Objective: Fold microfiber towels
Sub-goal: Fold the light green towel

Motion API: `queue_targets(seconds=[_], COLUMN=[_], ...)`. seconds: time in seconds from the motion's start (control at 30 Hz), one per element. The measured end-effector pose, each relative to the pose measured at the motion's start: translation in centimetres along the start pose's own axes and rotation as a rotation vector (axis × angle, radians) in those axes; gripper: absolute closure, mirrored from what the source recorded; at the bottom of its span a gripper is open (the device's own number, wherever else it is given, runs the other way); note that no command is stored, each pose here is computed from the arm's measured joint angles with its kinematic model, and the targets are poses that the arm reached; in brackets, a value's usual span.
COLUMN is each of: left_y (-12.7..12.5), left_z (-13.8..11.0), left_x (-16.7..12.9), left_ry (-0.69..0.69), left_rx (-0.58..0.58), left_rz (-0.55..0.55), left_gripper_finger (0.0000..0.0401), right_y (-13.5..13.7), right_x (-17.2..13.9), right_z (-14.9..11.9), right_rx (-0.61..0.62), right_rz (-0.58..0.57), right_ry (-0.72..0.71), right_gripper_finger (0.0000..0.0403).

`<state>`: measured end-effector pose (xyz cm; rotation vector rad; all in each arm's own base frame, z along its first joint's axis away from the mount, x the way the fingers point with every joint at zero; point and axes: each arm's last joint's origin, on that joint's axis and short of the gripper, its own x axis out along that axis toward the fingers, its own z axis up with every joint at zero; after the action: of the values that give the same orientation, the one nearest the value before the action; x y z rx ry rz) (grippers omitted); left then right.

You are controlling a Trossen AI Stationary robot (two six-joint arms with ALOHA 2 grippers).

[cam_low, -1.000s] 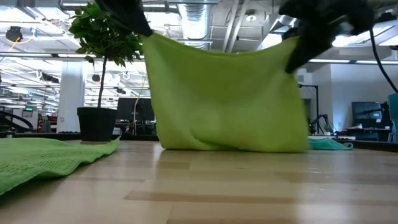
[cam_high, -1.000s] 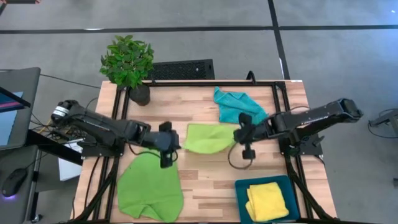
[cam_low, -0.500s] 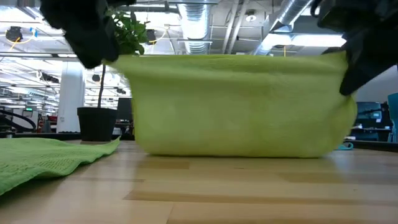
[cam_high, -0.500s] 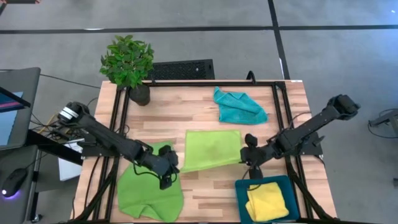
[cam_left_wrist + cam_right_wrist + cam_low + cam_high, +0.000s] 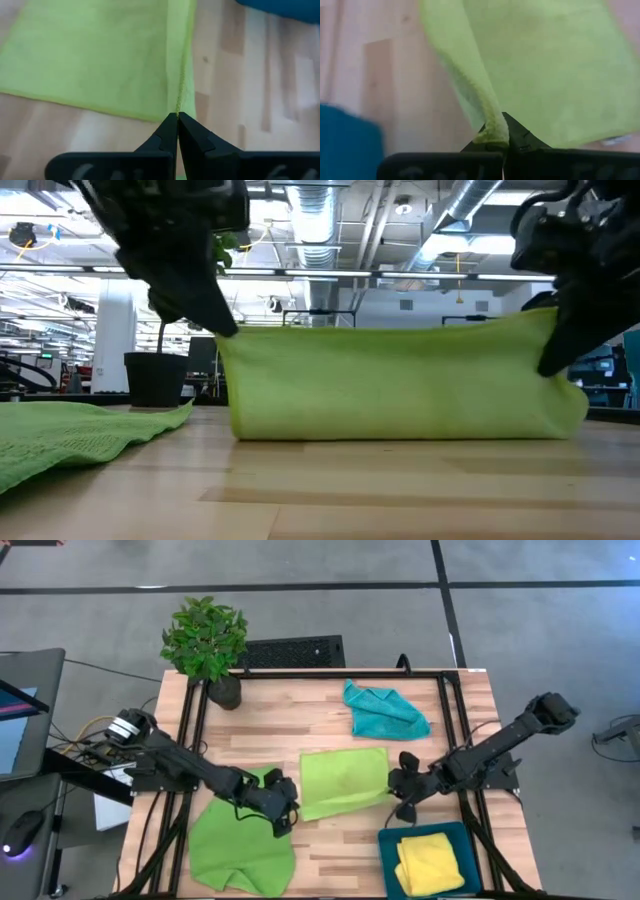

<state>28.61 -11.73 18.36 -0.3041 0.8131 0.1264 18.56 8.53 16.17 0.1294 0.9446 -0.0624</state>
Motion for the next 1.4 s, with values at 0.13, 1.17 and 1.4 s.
queue_targets(seconds=[0.13,1.17,1.4], left_y=[1.3,6.3,6.3], left_z=[0.7,3.3,3.4], left_x=[0.3,1.1,1.1], left_ry=[-0.02,-0.115,-0.134], left_rx=[-0.06,-0.276,-0.199], left_rz=[0.06,0.277,0.313], left_gripper_finger=[0.0401,0.0323,0.0249], right_y=[-1.0,-5.9,-6.0], right_x=[0.2,0.9,0.8], right_z=[0.2,1.3,1.3], right_rx=[0.027,0.126,0.122], right_rz=[-0.084,-0.25,-0.281], right_ry=[-0.001,0.055,0.042], right_gripper_finger=[0.0397,0.0294,0.0201])
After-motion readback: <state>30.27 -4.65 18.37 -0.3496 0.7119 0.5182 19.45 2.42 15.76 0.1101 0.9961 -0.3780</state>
